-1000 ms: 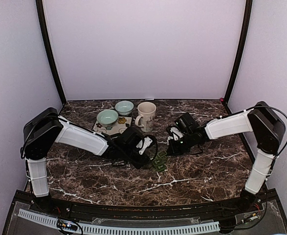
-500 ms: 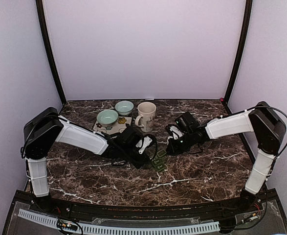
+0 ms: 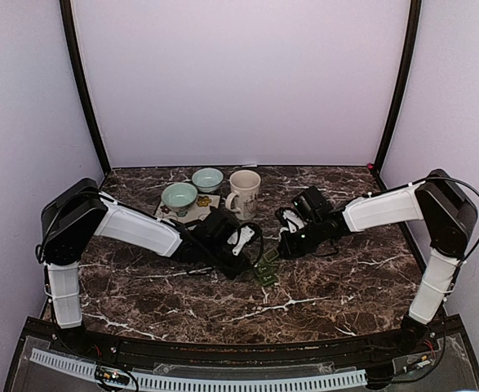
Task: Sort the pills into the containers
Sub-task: Close the lid of the pill container on the pill container.
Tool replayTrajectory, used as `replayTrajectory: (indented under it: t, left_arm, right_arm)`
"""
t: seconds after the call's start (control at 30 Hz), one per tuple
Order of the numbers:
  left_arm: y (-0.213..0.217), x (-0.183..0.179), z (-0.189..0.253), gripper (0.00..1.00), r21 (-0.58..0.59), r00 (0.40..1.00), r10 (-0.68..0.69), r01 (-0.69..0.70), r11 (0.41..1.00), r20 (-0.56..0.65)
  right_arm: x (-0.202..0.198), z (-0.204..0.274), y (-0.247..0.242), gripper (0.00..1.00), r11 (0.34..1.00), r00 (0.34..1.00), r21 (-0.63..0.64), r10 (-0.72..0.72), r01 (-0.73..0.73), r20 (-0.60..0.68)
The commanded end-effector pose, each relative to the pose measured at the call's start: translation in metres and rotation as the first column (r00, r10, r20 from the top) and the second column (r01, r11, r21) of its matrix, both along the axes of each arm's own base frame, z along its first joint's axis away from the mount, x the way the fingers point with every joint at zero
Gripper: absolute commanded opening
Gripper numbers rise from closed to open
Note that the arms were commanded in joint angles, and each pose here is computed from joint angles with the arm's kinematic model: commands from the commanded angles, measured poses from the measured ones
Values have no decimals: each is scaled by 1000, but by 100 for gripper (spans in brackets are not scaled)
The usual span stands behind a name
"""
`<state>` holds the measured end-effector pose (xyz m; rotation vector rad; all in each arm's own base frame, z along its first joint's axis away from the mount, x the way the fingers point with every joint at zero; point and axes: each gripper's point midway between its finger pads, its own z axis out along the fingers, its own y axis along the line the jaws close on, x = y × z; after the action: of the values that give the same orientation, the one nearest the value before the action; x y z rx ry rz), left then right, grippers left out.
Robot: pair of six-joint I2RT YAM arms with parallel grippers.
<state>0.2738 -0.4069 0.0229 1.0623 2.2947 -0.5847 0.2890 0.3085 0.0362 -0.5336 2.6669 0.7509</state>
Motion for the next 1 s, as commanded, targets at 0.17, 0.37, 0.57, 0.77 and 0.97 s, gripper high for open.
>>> replayTrajectory:
  t: [0.17,0.37,0.57,0.77,0.97]
  left_arm:
    - [-8,8,12,2,-29,1000,-3,3,1000,18]
    - [-8,8,12,2,-29,1000,-4,4,1000,19]
    - [-8,8,12,2,-28,1000,-4,4,1000,16]
    - [-9,9,13,2,-32,1000,-4,5,999,18]
    - [-10,9,15,2,-35,1000,-5,6,999,22]
  right_arm:
    - [7,28,12,0,999,997,17,31,-32,73]
    - [6,31,15,0,999,997,14,38,-39,74]
    - [3,34,19,0,999,996,14,51,-52,75]
    - [-1,37,25,0,997,995,17,71,-72,74]
    - [-3,37,28,0,996,994,18,86,-87,68]
